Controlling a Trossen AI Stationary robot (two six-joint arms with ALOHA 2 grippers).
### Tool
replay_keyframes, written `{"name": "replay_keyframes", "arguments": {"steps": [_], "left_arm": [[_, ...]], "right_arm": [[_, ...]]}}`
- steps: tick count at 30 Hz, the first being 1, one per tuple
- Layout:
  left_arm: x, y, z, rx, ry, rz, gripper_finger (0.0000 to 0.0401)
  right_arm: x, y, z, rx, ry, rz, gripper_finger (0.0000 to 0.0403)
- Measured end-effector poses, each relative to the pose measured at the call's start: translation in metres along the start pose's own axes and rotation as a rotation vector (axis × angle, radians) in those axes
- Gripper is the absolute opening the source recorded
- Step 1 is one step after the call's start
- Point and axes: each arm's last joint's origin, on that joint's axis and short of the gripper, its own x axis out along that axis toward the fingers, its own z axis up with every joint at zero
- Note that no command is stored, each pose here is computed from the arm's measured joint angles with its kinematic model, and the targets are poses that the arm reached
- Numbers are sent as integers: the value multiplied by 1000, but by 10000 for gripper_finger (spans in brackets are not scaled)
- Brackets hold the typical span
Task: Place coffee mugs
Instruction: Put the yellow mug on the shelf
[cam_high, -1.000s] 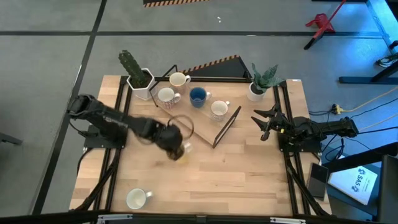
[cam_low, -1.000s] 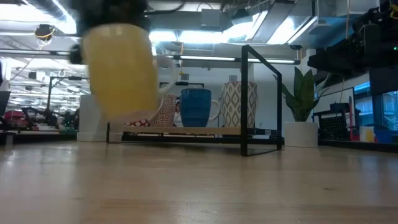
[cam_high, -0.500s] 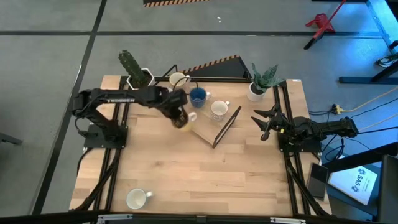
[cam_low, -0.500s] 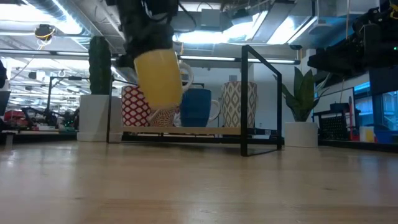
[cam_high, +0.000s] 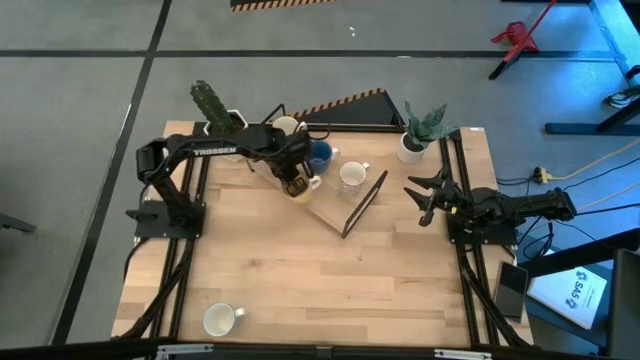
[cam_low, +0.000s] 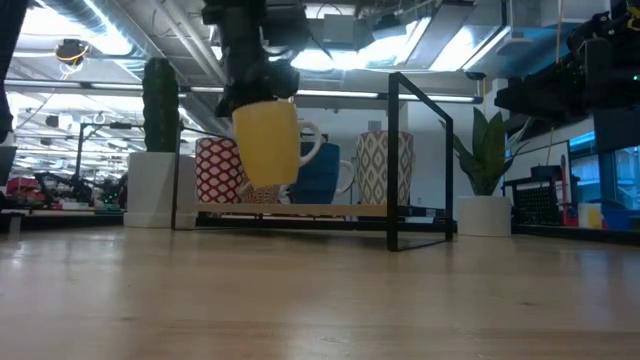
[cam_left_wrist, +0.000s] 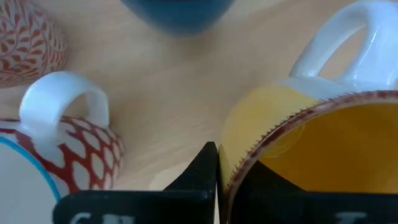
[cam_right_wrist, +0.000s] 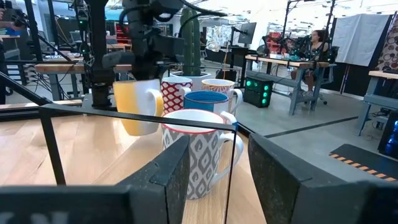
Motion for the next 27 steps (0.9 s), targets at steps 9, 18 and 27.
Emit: {"name": "replay_keyframes", "arguments": {"steps": [9, 18, 27], "left_arm": [[21, 4, 6, 55, 42, 9, 12], [22, 7, 8, 50, 37, 35, 12], [22, 11, 10, 45, 23, 49, 12]], "right_arm": [[0, 0, 0, 0, 0, 0, 150], [0, 0, 0, 0, 0, 0, 150], [0, 0, 0, 0, 0, 0, 150]]}}
